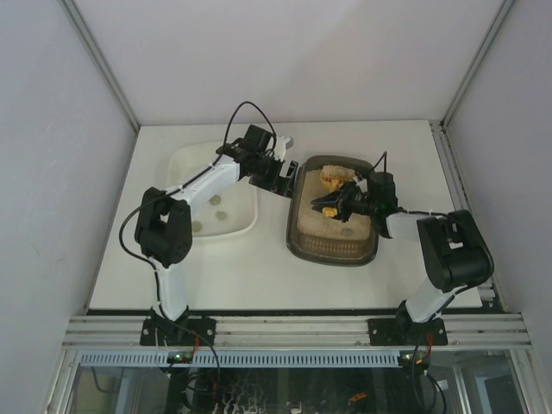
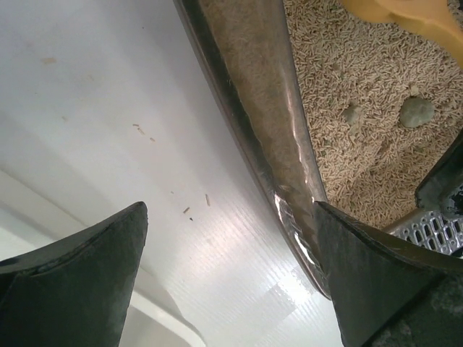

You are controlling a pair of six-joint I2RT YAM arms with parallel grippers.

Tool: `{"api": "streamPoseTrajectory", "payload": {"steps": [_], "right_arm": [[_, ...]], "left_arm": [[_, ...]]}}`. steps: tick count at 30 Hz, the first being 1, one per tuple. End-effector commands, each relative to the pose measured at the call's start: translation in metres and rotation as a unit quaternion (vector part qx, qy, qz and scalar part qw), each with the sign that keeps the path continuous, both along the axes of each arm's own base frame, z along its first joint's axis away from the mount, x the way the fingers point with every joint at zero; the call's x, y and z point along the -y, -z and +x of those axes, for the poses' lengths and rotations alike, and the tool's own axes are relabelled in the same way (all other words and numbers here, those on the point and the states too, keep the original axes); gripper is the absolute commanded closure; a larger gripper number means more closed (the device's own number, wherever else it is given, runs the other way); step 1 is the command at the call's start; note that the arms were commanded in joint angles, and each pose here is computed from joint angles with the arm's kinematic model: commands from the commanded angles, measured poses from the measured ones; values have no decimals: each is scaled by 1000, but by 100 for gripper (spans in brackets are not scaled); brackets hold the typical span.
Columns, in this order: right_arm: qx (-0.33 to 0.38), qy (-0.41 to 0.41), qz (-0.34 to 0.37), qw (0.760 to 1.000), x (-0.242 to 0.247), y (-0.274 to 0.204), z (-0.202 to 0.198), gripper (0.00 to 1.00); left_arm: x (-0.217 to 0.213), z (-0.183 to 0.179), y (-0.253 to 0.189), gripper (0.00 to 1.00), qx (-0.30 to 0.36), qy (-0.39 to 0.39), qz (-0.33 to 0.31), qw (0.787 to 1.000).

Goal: Clean the litter box

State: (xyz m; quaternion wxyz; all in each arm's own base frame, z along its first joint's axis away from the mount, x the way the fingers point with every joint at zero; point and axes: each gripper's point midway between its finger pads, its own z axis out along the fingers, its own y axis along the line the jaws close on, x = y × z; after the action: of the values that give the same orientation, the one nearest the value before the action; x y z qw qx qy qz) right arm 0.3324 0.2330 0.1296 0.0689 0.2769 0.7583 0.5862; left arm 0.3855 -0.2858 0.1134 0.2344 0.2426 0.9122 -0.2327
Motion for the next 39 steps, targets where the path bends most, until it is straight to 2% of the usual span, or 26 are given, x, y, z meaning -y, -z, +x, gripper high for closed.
{"api": "streamPoseTrajectory", "payload": {"steps": [1, 10, 18, 25, 29, 33, 37, 39], "right_arm": [[64, -27, 0, 998, -3, -12, -20, 100], [86, -47, -7, 995, -6, -4, -61, 100], [159, -75, -16, 984, -5, -14, -90, 100], [208, -83, -43, 974, 3, -2, -108, 100], [246, -88, -72, 962, 7, 6, -112, 100], [301, -94, -121, 941, 9, 8, -114, 100], [348, -92, -163, 919, 12, 6, -116, 100], [350, -92, -183, 914, 16, 8, -116, 100]], "left_arm": [[-5, -1, -43, 0, 48, 6, -28, 998], [-41, -22, -58, 0, 70, 0, -15, 997], [-88, -51, -64, 0, 78, 0, 30, 996], [-130, -72, -74, 0, 104, -20, 43, 993], [-148, -87, -83, 0, 129, -30, 45, 990], [-159, -101, -82, 0, 140, -40, 48, 988], [-168, -115, -67, 0, 116, -43, 59, 991], [-173, -118, -61, 0, 107, -48, 64, 991]]}}
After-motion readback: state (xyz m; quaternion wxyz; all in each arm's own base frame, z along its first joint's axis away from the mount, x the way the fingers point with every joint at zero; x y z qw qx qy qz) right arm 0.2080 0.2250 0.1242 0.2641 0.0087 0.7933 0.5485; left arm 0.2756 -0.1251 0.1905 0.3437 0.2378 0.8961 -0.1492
